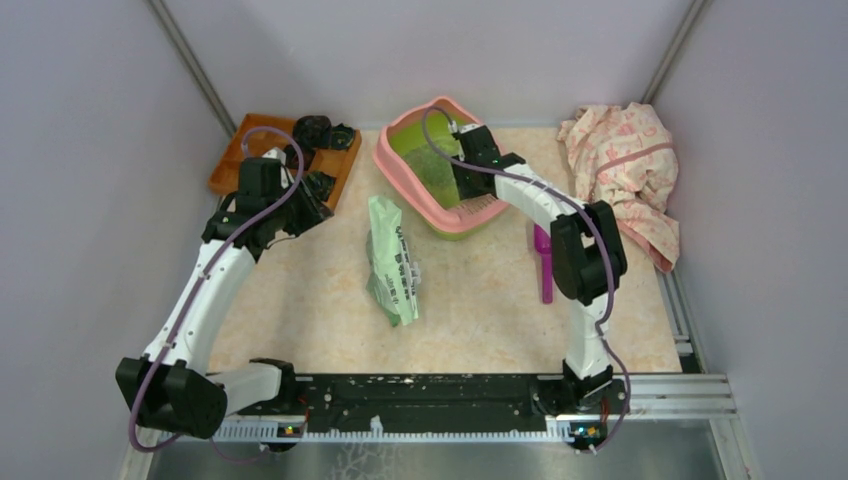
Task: Fill the litter box with clean litter
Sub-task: Move the litter box to the center of the board.
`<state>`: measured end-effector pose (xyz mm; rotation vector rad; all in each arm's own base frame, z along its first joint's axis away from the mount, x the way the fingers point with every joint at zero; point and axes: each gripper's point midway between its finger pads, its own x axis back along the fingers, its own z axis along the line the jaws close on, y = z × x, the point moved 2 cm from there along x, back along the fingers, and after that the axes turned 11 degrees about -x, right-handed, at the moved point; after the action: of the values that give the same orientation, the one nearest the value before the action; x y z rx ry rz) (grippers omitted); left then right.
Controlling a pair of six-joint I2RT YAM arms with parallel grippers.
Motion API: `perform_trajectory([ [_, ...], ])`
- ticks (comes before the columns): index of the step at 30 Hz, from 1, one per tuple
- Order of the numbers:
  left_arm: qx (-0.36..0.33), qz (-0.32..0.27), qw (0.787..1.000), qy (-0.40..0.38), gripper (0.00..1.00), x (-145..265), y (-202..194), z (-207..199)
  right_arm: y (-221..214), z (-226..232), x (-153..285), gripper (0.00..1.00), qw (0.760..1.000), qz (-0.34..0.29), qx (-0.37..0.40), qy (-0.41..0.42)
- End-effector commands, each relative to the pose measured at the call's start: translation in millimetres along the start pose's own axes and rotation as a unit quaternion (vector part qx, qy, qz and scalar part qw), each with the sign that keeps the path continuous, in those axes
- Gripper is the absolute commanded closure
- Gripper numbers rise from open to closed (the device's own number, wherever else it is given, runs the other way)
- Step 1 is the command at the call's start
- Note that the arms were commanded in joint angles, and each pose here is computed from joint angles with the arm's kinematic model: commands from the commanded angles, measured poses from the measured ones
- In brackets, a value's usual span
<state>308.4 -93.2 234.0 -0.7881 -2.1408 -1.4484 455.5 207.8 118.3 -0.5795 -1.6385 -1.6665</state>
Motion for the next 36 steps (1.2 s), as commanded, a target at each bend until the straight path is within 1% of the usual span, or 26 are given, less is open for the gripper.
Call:
perform_trajectory([
  [1, 0.001, -0.008, 1.0, -0.012, 0.6, 7, 2, -3, 19, -4, 26, 0.6, 0.999, -0.04, -0.014, -0.001],
  [6, 0.0, -0.008, 1.0, -0.013, 0.6, 8, 2, -3, 6, -9, 27, 0.61, 0.999, -0.031, -0.016, -0.007],
  [12, 0.003, -0.008, 1.0, -0.016, 0.6, 9, 1, -4, -22, -14, 34, 0.61, 1.0, -0.014, -0.024, -0.003],
  [16, 0.004, -0.008, 1.0, -0.017, 0.6, 7, 1, -4, -39, -10, 41, 0.63, 0.999, -0.004, -0.036, 0.017],
  [20, 0.007, -0.005, 1.0, -0.022, 0.6, 5, 0, -6, -46, -4, 49, 0.63, 0.999, -0.009, -0.036, 0.03],
  [23, 0.007, -0.003, 1.0, -0.022, 0.6, 4, -1, -6, -40, -2, 47, 0.63, 0.999, -0.015, -0.038, 0.032],
  [31, 0.003, -0.01, 1.0, -0.018, 0.6, 8, 2, -5, -5, 7, 42, 0.59, 0.999, -0.026, -0.033, 0.029],
  [33, 0.001, -0.01, 1.0, -0.016, 0.6, 9, 3, -5, 9, 6, 57, 0.58, 0.997, -0.059, -0.036, 0.029],
  [34, 0.0, -0.01, 1.0, -0.014, 0.6, 9, 3, -4, 17, 7, 69, 0.56, 0.994, -0.088, -0.042, 0.039],
  [36, 0.0, -0.011, 1.0, -0.014, 0.6, 8, 3, -4, 24, 6, 91, 0.53, 0.99, -0.126, -0.047, 0.052],
])
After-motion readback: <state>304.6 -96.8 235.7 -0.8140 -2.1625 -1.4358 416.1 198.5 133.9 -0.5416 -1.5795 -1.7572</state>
